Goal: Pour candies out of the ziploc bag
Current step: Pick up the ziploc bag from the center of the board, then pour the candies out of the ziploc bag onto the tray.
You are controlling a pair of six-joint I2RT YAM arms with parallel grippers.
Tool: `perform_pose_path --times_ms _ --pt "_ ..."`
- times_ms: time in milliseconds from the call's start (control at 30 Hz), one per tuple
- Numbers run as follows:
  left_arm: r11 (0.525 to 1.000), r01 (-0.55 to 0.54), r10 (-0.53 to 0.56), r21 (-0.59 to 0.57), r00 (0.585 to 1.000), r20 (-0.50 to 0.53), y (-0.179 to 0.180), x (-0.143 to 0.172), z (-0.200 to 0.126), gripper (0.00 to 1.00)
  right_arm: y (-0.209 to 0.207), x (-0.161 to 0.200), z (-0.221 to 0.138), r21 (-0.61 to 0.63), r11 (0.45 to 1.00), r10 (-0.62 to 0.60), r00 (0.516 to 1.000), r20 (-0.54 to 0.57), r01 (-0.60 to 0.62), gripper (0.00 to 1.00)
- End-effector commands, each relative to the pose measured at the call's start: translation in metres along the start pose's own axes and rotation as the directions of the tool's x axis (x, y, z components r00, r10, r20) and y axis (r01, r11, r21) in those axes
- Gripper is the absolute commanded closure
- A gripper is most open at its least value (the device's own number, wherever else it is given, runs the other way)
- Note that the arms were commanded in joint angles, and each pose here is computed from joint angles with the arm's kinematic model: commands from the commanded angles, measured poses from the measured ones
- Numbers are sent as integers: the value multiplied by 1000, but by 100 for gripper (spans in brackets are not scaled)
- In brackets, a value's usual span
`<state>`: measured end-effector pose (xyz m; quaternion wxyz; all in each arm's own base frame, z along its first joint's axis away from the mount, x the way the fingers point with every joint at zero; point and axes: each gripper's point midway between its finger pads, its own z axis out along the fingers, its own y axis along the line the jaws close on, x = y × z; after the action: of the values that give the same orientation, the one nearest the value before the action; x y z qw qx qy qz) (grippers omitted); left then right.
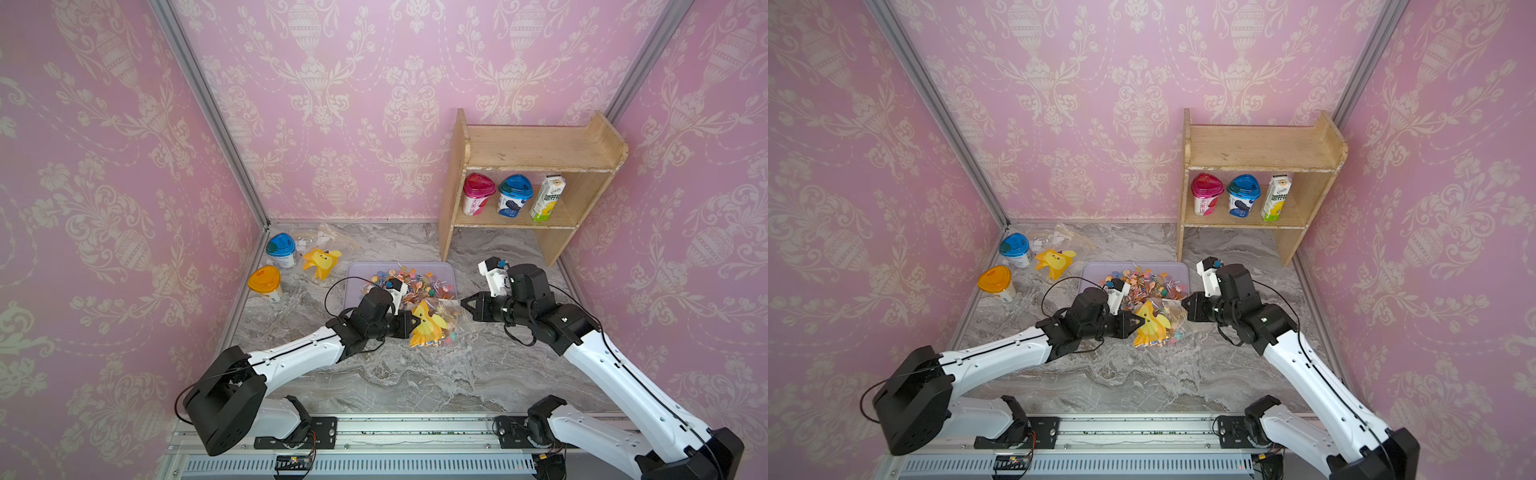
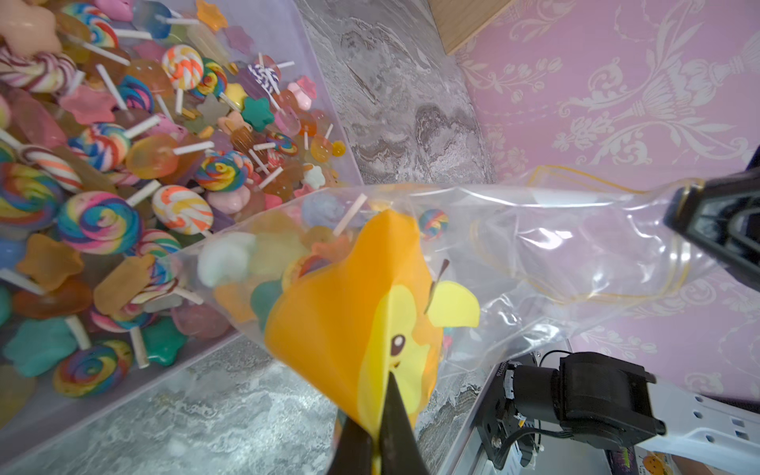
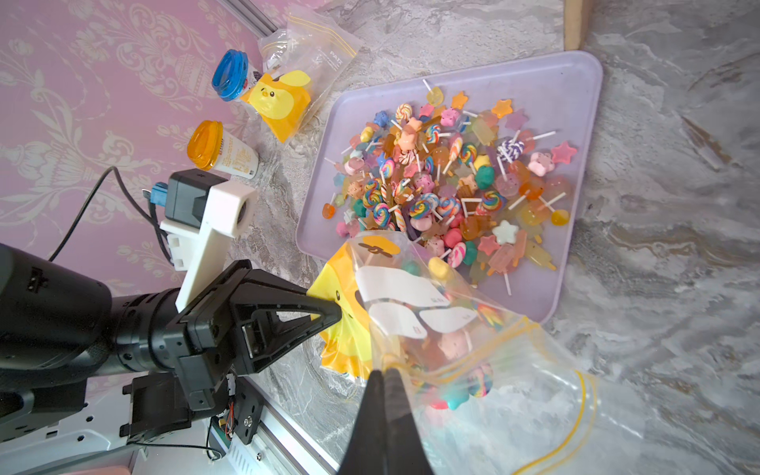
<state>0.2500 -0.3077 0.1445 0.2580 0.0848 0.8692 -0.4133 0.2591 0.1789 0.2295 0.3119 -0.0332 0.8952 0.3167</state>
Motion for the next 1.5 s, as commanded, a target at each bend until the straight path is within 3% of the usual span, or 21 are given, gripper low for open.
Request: perform_pose_path --times_ms 0,367,867,1467 --pt "999 -39 41 -38 998 46 10 -16 -16 100 30 -26 2 -83 993 -80 996 42 83 100" --pt "990 5 16 -144 989 146 48 -60 -55 100 61 -55 51 -126 982 -147 989 -23 143 100" --pt "972 65 -4 -225 965 264 85 -112 -90 100 58 -58 132 -103 984 -160 974 -158 145 100" --pt "959 72 19 -273 949 316 94 -137 -112 100 54 -66 157 -74 986 -162 969 -188 150 100"
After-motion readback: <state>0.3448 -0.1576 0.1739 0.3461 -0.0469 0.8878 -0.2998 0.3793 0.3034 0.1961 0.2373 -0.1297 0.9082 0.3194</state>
